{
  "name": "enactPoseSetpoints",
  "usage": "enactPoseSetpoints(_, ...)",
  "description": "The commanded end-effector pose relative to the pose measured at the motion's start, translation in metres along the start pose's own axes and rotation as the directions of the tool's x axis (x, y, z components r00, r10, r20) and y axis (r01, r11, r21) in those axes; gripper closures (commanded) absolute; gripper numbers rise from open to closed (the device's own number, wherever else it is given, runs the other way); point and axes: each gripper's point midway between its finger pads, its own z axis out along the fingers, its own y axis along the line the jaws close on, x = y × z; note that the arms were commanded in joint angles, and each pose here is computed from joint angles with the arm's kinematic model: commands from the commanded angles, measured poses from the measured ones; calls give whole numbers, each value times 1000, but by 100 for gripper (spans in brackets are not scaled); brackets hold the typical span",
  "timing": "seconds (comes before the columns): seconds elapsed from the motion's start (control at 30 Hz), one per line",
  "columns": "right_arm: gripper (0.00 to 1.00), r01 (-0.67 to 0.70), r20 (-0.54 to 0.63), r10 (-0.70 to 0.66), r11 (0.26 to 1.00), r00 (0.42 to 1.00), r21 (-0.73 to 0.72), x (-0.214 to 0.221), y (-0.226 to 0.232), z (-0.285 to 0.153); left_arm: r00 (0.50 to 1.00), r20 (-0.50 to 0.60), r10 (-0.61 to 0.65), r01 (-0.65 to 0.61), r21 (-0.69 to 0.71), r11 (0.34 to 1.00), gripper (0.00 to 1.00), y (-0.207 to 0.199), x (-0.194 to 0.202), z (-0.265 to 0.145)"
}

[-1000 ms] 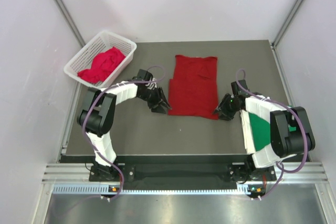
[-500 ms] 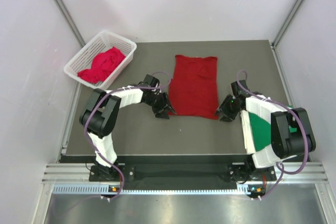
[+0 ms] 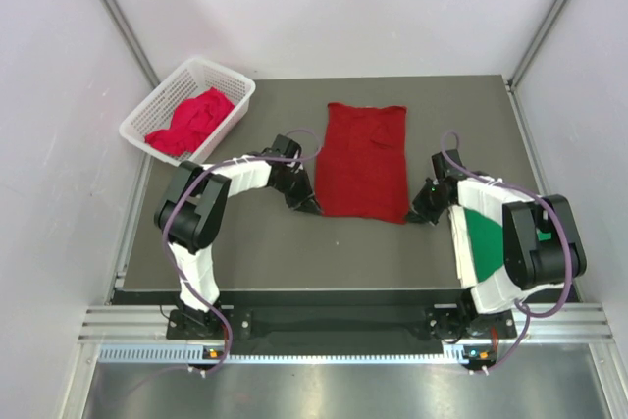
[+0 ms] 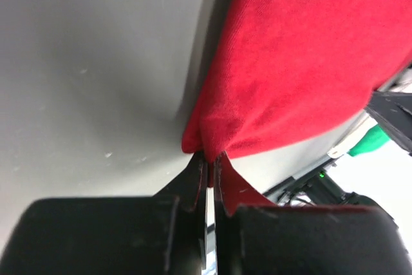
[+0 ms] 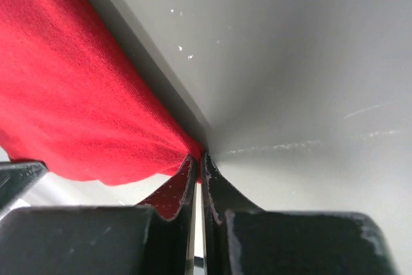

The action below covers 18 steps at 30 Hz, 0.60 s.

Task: Fold and stack the t-shirts
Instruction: Fold the tshirt

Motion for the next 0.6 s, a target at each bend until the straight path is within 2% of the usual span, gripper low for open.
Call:
enactPoseSetpoints(0.0,100,66,-36,-64,996,997,59,2,-18,1,999,26,34,-31,-94,995,100,9,-9,-9)
enactPoseSetpoints(0.17,100,137,-30,-134,977,990,161,2,-46,-9,999,10,48,-44,-247,968,100,37,-1,-24)
enactPoseSetpoints(0.37,100,175,-38,-171,968,984,179,11,-59,-13,997,-80,3,-21,-226,974,100,46,24,-16)
enactPoseSetpoints(0.4,100,175,-48,-169,967,984,186,16,-64,-12,997,-81,-1,-16,-216,976,94,45,25,-15)
enactPoseSetpoints(0.43,100,182,-54,-175,965,983,189,20,-65,-11,997,-82,-2,-15,-211,977,83,44,26,-15)
enactPoseSetpoints(0.5,100,186,-67,-176,962,982,201,27,-72,-10,996,-87,-5,-12,-196,981,77,40,27,-17)
enactPoseSetpoints(0.57,91,187,-70,-176,959,982,212,29,-77,-11,995,-100,-9,-11,-188,982,69,36,30,-20)
